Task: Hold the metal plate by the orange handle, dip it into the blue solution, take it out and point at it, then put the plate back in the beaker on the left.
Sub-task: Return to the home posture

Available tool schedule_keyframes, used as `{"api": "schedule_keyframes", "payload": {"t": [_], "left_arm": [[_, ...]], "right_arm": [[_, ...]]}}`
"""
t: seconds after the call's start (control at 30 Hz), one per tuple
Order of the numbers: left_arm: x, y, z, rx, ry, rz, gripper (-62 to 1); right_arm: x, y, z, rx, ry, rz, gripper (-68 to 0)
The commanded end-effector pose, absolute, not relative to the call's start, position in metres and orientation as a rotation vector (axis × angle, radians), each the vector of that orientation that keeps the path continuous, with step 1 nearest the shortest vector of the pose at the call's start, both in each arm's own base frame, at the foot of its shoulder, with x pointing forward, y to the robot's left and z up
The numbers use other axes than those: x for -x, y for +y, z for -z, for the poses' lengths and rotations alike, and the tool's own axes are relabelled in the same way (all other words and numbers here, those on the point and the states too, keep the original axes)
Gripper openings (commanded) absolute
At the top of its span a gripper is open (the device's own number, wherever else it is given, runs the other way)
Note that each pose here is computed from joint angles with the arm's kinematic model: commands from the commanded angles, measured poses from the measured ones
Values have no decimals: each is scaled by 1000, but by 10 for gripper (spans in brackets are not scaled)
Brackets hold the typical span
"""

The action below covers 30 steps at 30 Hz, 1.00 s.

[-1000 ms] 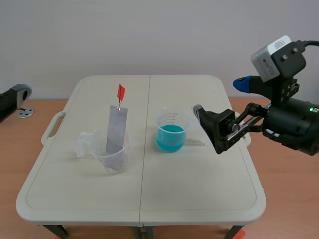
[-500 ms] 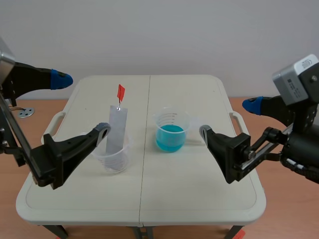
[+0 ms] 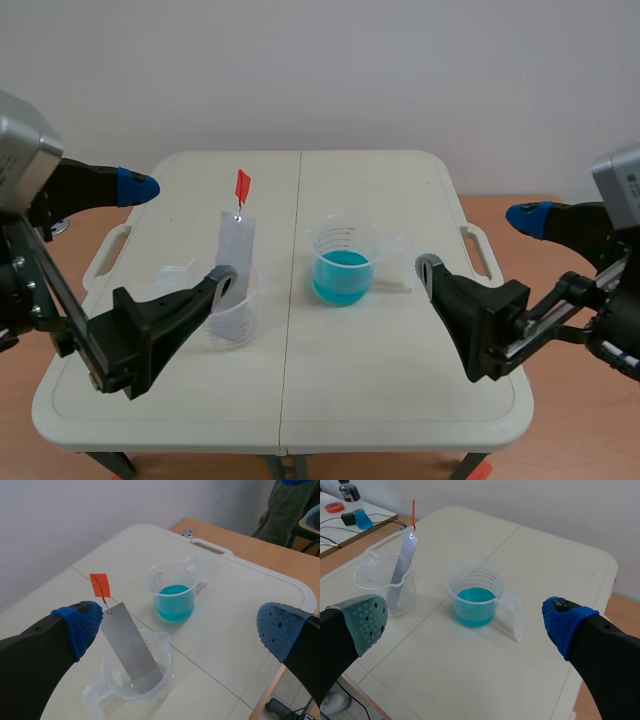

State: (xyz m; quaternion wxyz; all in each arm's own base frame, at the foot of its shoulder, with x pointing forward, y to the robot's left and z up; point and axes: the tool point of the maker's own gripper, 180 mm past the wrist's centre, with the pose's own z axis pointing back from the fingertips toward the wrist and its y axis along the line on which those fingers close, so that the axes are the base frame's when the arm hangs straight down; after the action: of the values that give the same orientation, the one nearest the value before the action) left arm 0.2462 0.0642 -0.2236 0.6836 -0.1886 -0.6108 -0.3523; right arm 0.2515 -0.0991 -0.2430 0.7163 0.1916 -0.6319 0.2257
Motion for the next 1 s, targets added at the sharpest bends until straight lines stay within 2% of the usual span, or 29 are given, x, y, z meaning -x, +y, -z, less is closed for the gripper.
{"api": "schedule_keyframes", "payload": {"t": [0.0,0.97], "left_arm": [[-246,63,219,437,-1386,779,14],[-246,65,228,417,-1343,784,14]], "right_arm": [[-255,-100,231,-421,-1429,-531,-31],[-257,-104,232,-396,-1423,-540,-31]]}}
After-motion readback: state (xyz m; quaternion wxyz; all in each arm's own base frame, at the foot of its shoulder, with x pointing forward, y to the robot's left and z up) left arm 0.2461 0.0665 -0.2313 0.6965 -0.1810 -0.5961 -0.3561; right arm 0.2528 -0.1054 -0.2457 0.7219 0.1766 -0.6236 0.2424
